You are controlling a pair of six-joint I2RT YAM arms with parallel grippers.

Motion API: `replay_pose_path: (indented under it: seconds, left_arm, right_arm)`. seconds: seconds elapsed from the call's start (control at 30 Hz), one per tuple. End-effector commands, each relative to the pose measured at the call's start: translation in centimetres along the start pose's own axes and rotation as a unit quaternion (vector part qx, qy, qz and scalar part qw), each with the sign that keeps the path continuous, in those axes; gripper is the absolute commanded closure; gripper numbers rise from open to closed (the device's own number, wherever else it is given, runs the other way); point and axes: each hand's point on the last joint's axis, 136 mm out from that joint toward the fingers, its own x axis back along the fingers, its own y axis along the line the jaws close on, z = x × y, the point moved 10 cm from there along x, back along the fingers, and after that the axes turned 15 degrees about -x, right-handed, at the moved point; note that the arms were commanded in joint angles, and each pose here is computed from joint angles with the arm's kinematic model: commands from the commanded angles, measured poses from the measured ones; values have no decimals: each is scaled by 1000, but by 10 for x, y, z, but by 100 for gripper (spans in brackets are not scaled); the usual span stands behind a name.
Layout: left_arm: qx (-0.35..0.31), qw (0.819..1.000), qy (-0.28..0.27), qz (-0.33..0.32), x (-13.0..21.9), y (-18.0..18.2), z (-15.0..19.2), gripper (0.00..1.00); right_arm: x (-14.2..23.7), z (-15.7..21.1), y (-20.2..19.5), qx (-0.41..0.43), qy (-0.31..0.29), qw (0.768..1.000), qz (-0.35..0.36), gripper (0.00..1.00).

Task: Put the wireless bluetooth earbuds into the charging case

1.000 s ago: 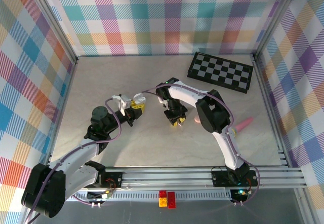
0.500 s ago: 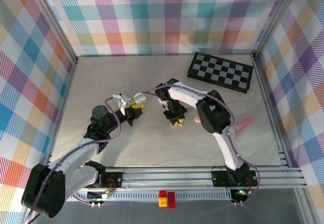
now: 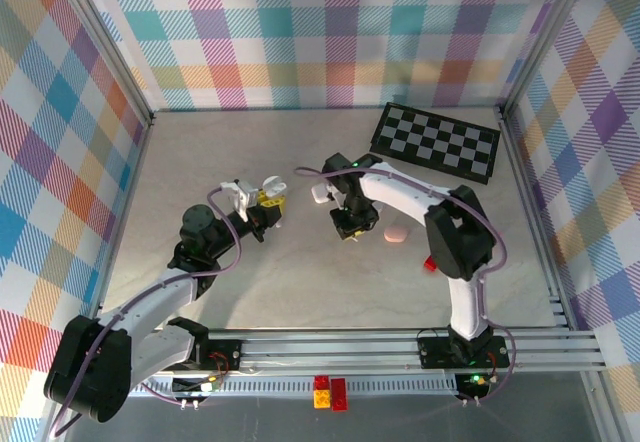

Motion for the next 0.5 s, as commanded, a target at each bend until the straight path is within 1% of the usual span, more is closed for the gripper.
replay_pose_path:
  seconds: [0.0, 0.2, 0.47]
  left_arm:
    - [-42, 999, -25, -7, -9, -4, -15, 100]
    - [-68, 997, 0, 19, -29, -18, -15, 100]
    - [-76, 996, 4, 42, -58, -32, -9, 100]
  right_arm:
    - [15, -1, -5, -22, -31, 998, -56, 78]
    - [35, 0, -18, -45, -67, 989, -120, 79]
    - [66, 7, -33, -69, -111, 971, -199, 79]
